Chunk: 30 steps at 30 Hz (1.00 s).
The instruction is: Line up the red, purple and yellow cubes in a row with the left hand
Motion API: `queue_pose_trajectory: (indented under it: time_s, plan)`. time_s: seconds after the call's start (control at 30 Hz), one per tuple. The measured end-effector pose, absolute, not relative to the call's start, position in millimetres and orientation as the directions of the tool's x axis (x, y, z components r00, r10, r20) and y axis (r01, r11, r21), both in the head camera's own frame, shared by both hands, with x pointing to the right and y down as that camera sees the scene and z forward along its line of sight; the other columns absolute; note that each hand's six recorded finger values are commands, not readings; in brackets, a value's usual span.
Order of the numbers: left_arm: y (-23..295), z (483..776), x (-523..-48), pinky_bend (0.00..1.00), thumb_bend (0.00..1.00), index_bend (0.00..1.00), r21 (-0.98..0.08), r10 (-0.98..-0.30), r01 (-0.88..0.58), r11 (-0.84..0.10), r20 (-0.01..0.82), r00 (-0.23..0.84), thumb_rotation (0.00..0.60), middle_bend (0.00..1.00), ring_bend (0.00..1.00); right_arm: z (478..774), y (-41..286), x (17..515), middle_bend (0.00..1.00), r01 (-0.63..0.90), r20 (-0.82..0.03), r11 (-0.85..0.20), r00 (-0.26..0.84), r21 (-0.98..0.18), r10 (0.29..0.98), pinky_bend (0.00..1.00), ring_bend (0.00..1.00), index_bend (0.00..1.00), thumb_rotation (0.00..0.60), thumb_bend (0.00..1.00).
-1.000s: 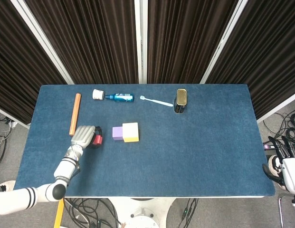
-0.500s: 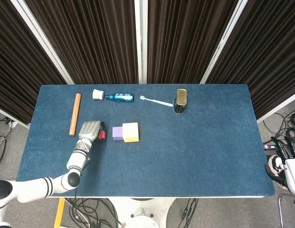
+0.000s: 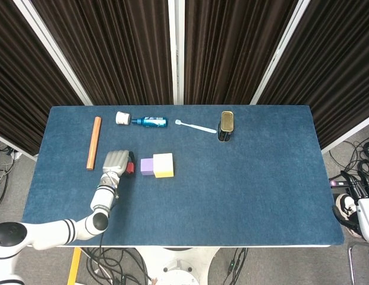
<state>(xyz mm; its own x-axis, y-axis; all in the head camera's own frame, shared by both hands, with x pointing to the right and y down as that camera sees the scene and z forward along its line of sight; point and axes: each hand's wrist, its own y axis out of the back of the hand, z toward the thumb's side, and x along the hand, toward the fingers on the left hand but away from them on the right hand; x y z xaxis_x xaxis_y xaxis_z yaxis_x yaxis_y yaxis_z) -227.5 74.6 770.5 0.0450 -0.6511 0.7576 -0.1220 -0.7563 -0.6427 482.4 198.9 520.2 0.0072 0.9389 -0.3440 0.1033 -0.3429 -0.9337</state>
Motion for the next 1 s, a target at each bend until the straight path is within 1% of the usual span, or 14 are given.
queue_pose_trajectory:
  time_s: [0.17,0.37,0.43,0.57,0.7,0.87,0.93,1.0]
  plan:
    - [74.0,771.3,-224.9,1.00,0.29,0.49,-0.641,-0.649,-0.116,-0.758,0.760,0.041,0.600,0.94,0.98,520.9,198.8,482.5,0.16,0.105,-0.346,-0.345,0.007,-0.933,0.938,0.16,0.02,0.08,0.600,0.24]
    - [74.8,772.8,-224.8,1.00,0.29,0.43,-0.639,-0.645,-0.110,-0.761,0.763,0.036,0.600,0.94,0.98,519.9,198.6,483.2,0.16,0.103,-0.345,-0.343,0.004,-0.934,0.939,0.16,0.02,0.08,0.600,0.24]
    - [75.4,772.2,-224.4,1.00,0.29,0.40,-0.639,-0.645,-0.109,-0.762,0.763,0.039,0.600,0.94,0.98,519.9,198.5,482.9,0.16,0.103,-0.345,-0.344,0.005,-0.933,0.939,0.16,0.02,0.08,0.600,0.24]
    - [76.0,767.0,-224.2,1.00,0.29,0.31,-0.643,-0.650,-0.107,-0.758,0.758,0.051,0.600,0.94,0.97,519.2,198.7,482.6,0.16,0.104,-0.342,-0.341,0.007,-0.934,0.940,0.16,0.02,0.08,0.600,0.24]
    - [74.8,754.7,-228.7,1.00,0.29,0.27,-0.669,-0.675,-0.091,-0.737,0.734,0.071,0.600,0.93,0.97,518.1,198.5,482.6,0.16,0.102,-0.339,-0.338,0.008,-0.935,0.941,0.16,0.02,0.08,0.600,0.24]
    - [71.0,735.4,-250.6,1.00,0.29,0.25,-0.718,-0.716,-0.025,-0.696,0.692,0.091,0.600,0.92,0.96,519.1,198.4,481.5,0.16,0.104,-0.340,-0.339,0.012,-0.935,0.940,0.16,0.02,0.08,0.600,0.24]
    - [68.8,731.8,-262.0,1.00,0.26,0.25,-0.730,-0.727,0.006,-0.683,0.681,0.087,0.600,0.92,0.95,519.8,198.0,480.1,0.16,0.104,-0.341,-0.341,0.016,-0.934,0.940,0.16,0.02,0.08,0.600,0.24]
    - [65.8,732.2,-270.6,1.00,0.22,0.25,-0.739,-0.736,0.025,-0.673,0.673,0.076,0.600,0.92,0.95,519.7,197.8,479.1,0.16,0.103,-0.341,-0.341,0.018,-0.934,0.940,0.16,0.02,0.08,0.600,0.24]
